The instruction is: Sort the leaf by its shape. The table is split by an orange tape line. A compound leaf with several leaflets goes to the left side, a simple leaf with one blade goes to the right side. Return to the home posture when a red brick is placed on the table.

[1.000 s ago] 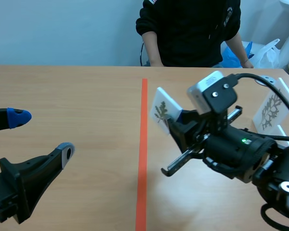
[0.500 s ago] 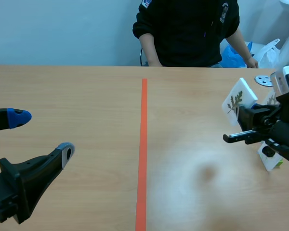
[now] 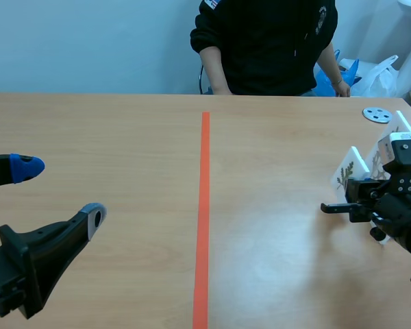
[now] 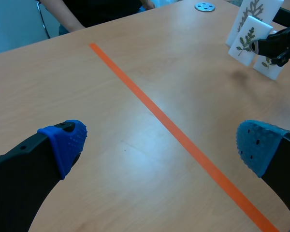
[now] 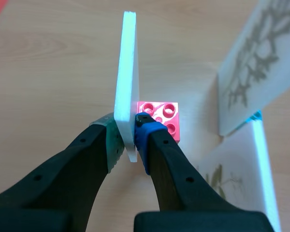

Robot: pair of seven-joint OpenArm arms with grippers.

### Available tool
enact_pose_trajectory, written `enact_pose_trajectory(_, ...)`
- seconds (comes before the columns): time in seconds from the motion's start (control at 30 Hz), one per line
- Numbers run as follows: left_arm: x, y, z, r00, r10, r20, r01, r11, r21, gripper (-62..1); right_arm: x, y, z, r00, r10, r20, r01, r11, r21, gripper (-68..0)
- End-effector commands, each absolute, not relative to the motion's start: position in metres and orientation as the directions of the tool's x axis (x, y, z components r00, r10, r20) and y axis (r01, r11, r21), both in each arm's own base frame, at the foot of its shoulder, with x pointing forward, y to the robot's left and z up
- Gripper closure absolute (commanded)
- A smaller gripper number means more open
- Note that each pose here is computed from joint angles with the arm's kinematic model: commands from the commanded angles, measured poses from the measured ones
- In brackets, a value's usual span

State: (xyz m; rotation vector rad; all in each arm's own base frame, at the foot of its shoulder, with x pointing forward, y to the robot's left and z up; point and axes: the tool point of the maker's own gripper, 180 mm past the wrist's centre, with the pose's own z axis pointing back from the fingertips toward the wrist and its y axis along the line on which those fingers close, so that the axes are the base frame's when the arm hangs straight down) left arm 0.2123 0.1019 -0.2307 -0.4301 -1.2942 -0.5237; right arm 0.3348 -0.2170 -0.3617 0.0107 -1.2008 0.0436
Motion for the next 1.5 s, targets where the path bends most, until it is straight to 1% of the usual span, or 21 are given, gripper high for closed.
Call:
enact_pose_trajectory(0.0,0.212,0.096,-0.22,0.159,-0.091,0.983,0.592,0.806,-0.021,-62.3,0.343,-0.215,-0.352,0.323,0.021,0.946,-0.039,0.999,-0.009,-1.5)
enact_pose_trajectory(0.17,0.213,0.096,-0.22,0.16,-0.076,0.984,0.581,0.813,-0.032,-62.3,0.338,-0.218,-0.364,0.339,0.005,0.941,-0.012,1.0,-0.001,-1.5)
enact_pose_trajectory(0.27,0.213,0.096,-0.22,0.161,-0.074,0.984,0.58,0.814,-0.033,-62.3,0.336,-0.221,-0.37,0.354,0.022,0.935,0.0,1.0,-0.024,-1.6)
enact_pose_trajectory(0.47,0.213,0.096,-0.22,0.161,-0.075,0.984,0.58,0.814,-0.033,-62.3,0.332,-0.222,-0.376,0.37,0.021,0.929,0.003,1.0,-0.024,-6.2)
enact_pose_trajectory(0.57,0.213,0.096,-0.22,0.161,-0.075,0.984,0.58,0.814,-0.032,-62.3,0.333,-0.222,-0.375,0.363,0.021,0.932,0.003,1.0,-0.023,-13.8)
enact_pose_trajectory(0.67,0.213,0.096,-0.22,0.161,-0.075,0.984,0.58,0.814,-0.032,-62.3,0.334,-0.222,-0.372,0.348,0.021,0.937,0.003,1.0,-0.023,-26.6)
enact_pose_trajectory(0.7,0.213,0.096,-0.22,0.161,-0.075,0.984,0.58,0.814,-0.032,-62.3,0.334,-0.222,-0.37,0.339,0.021,0.94,0.003,1.0,-0.023,-30.0)
enact_pose_trajectory(0.73,0.213,0.096,-0.22,0.161,-0.075,0.984,0.58,0.814,-0.032,-62.3,0.335,-0.222,-0.368,0.33,0.022,0.944,0.002,1.0,-0.024,-31.8)
enact_pose_trajectory(0.8,0.213,0.096,-0.22,0.161,-0.075,0.984,0.58,0.814,-0.032,-62.3,0.338,-0.222,-0.363,0.314,0.028,0.949,-0.004,1.0,-0.028,-32.2)
enact_pose_trajectory(0.9,0.213,0.096,-0.22,0.161,-0.075,0.984,0.58,0.814,-0.032,-62.3,0.343,-0.222,-0.347,0.278,0.042,0.96,-0.014,0.999,-0.039,-32.2)
enact_pose_trajectory(1.03,0.213,0.096,-0.22,0.161,-0.076,0.984,0.58,0.814,-0.032,-62.3,0.35,-0.225,-0.317,0.224,0.049,0.973,-0.009,0.999,-0.049,-32.2)
enact_pose_trajectory(1.17,0.213,0.096,-0.22,0.161,-0.076,0.984,0.58,0.814,-0.032,-62.3,0.349,-0.224,-0.276,0.155,0.053,0.986,-0.013,0.999,-0.051,-32.2)
enact_pose_trajectory(1.3,0.213,0.096,-0.22,0.161,-0.076,0.984,0.58,0.814,-0.032,-62.3,0.34,-0.214,-0.23,0.066,0.089,0.994,-0.071,0.994,-0.085,-32.2)
enact_pose_trajectory(1.33,0.213,0.096,-0.22,0.161,-0.076,0.984,0.58,0.814,-0.032,-62.3,0.337,-0.212,-0.221,0.052,0.106,0.993,-0.087,0.991,-0.102,-32.9)
enact_pose_trajectory(1.47,0.213,0.096,-0.22,0.161,-0.076,0.984,0.58,0.814,-0.032,-62.3,0.323,-0.195,-0.199,0.022,0.153,0.988,-0.186,0.972,-0.146,-45.3)
